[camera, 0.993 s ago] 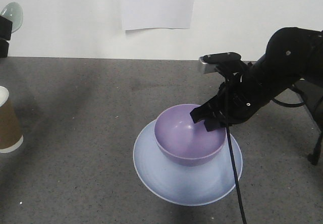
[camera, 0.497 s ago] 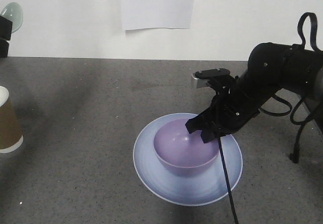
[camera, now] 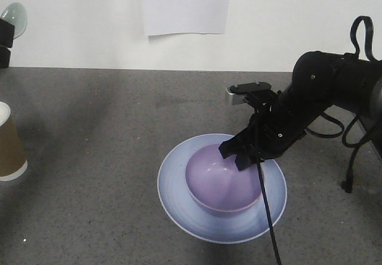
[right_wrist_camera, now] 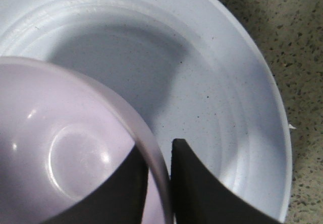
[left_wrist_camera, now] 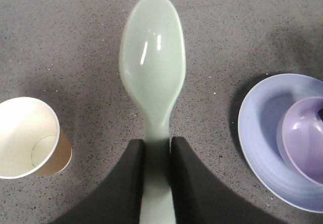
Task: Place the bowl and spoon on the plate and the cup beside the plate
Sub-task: 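Open the right gripper and lift it away from the bowl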
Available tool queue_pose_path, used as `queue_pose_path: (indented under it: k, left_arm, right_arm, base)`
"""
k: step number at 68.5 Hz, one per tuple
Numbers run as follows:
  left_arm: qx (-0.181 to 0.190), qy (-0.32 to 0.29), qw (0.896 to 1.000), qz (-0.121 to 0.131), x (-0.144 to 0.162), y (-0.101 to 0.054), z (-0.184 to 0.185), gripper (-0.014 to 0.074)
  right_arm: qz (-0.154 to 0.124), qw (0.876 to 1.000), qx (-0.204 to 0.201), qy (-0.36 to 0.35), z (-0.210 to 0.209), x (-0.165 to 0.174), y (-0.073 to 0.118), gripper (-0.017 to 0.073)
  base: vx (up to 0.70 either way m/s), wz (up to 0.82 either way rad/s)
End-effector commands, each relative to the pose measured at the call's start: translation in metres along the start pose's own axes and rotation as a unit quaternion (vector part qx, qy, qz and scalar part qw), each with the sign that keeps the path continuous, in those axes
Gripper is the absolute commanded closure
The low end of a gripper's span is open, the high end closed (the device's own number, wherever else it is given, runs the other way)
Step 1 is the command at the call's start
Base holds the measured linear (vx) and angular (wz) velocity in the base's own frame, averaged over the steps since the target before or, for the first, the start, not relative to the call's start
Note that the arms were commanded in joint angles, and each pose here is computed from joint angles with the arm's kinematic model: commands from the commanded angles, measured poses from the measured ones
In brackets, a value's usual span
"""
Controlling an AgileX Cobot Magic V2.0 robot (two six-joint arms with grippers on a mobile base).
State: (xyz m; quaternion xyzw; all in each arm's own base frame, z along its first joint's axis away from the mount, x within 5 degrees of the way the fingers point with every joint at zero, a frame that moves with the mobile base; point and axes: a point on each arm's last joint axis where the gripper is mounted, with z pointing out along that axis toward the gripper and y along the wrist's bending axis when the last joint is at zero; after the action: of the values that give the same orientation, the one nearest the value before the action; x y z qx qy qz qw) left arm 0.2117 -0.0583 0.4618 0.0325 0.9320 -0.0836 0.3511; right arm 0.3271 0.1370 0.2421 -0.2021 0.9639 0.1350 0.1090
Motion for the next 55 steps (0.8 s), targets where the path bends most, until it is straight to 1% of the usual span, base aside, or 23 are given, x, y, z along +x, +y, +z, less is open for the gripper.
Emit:
queue_pose_path:
  k: [1,7,12,20,25,30,41,55]
  left_arm:
    - [0.012,-0.033,0.999,0.001,-0.003,-0.002,-0.014,0.06]
    - [0.012,-0.033,0.999,0.001,-0.003,-0.002,-0.014,0.06]
    - [0.012,-0.033,0.999,0.001,-0.003,-0.002,-0.014,0.06]
    - [0.012,-0.033,0.999,0.001,-0.003,-0.002,-0.014,0.06]
    - [0.012,-0.033,0.999,0.001,-0.003,-0.002,-0.014,0.06]
    - [0.012,-0.033,0.999,0.001,-0.003,-0.002,-0.014,0.06]
    - [0.012,-0.033,0.999,0.001,-0.003,-0.002,-0.014,0.06]
    - [0.012,-0.033,0.999,0.001,-0.003,-0.002,-0.014,0.06]
  right_arm:
    - [-0.006,0.999,-0.003,-0.04,-0.021,-0.005,0.005,0.0326]
    - [-0.005,0.999,-0.003,-0.04,-0.021,-0.005,0.005,0.0232]
    - [0.002,0.999,-0.004,-0.04,-0.021,-0.005,0.005,0.0159]
    - [0.006,0.999,0.004,-0.049,-0.024,-0.006,0.004,0.0066]
    - [0.005,0.998,0.01,-0.057,-0.028,-0.006,0.004,0.0026]
    - [0.003,0.998,0.014,-0.065,-0.034,-0.004,0.005,0.001]
    - [-0.003,0.997,0.016,-0.082,-0.053,0.0,0.009,0.0011]
    - [-0.02,0.994,0.032,-0.106,-0.087,0.013,0.015,0.0011]
  base:
    - [0.0,0.0]
    - [0.0,0.0]
    - [0.0,0.0]
    - [0.0,0.0]
    - [0.0,0.0]
    - [0.0,0.0]
    - [0.0,0.0]
    - [0.0,0.0]
